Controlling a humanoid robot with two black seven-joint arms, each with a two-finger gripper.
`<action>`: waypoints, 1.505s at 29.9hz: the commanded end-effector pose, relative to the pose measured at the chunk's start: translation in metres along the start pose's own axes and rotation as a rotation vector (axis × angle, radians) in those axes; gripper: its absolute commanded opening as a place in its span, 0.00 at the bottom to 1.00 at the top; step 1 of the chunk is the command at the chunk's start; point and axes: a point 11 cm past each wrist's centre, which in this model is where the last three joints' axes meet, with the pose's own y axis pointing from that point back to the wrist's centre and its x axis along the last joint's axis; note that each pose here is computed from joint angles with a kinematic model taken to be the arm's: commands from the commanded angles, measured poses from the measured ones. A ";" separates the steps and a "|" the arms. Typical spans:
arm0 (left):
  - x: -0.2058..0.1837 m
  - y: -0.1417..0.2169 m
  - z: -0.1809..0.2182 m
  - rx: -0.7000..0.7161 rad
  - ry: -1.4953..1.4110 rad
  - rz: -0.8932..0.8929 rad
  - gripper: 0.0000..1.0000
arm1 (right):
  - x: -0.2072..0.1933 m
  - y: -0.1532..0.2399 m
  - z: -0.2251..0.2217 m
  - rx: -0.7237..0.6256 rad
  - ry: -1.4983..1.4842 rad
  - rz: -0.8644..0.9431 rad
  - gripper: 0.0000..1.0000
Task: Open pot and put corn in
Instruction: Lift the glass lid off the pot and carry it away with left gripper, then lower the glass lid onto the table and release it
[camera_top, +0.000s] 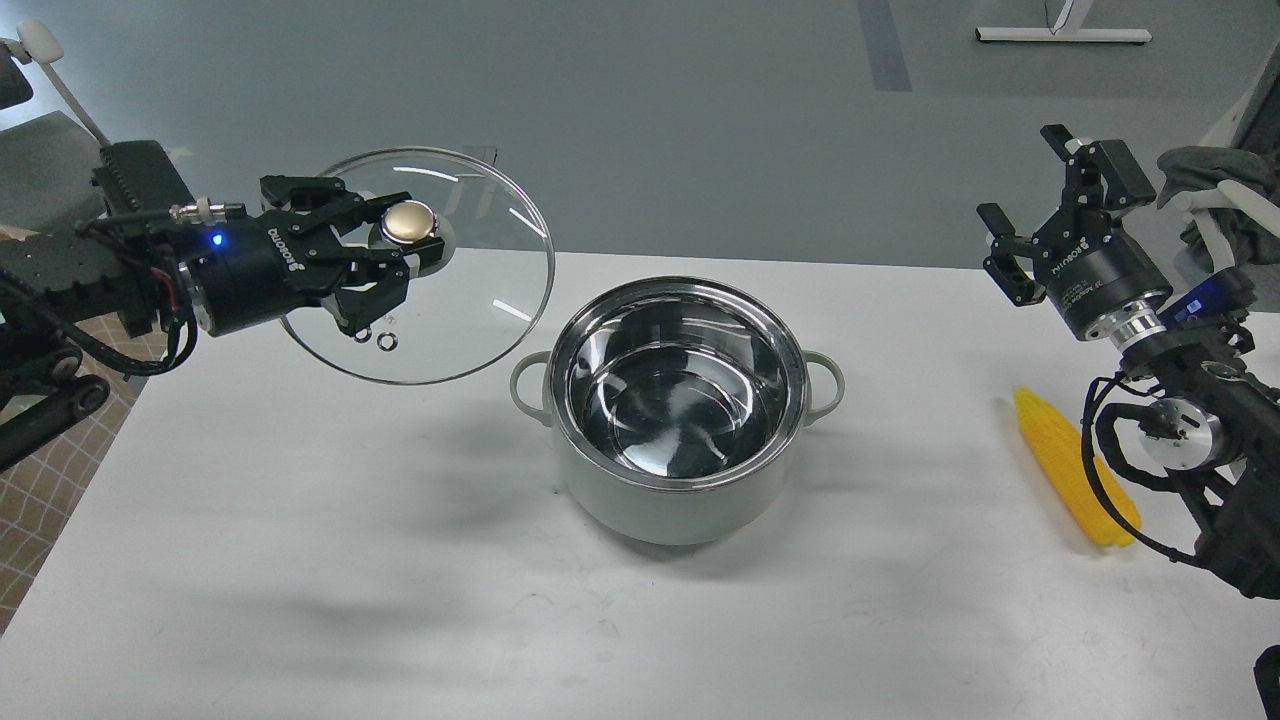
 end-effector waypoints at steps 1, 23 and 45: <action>-0.022 0.010 -0.007 0.048 0.071 -0.002 0.44 | 0.001 0.001 0.000 -0.002 0.002 0.002 1.00; -0.148 0.058 -0.019 0.316 0.248 -0.003 0.44 | 0.001 0.002 0.003 -0.009 0.003 0.000 1.00; -0.202 0.060 -0.007 0.386 0.293 -0.070 0.44 | 0.001 0.005 0.007 -0.017 0.003 0.002 1.00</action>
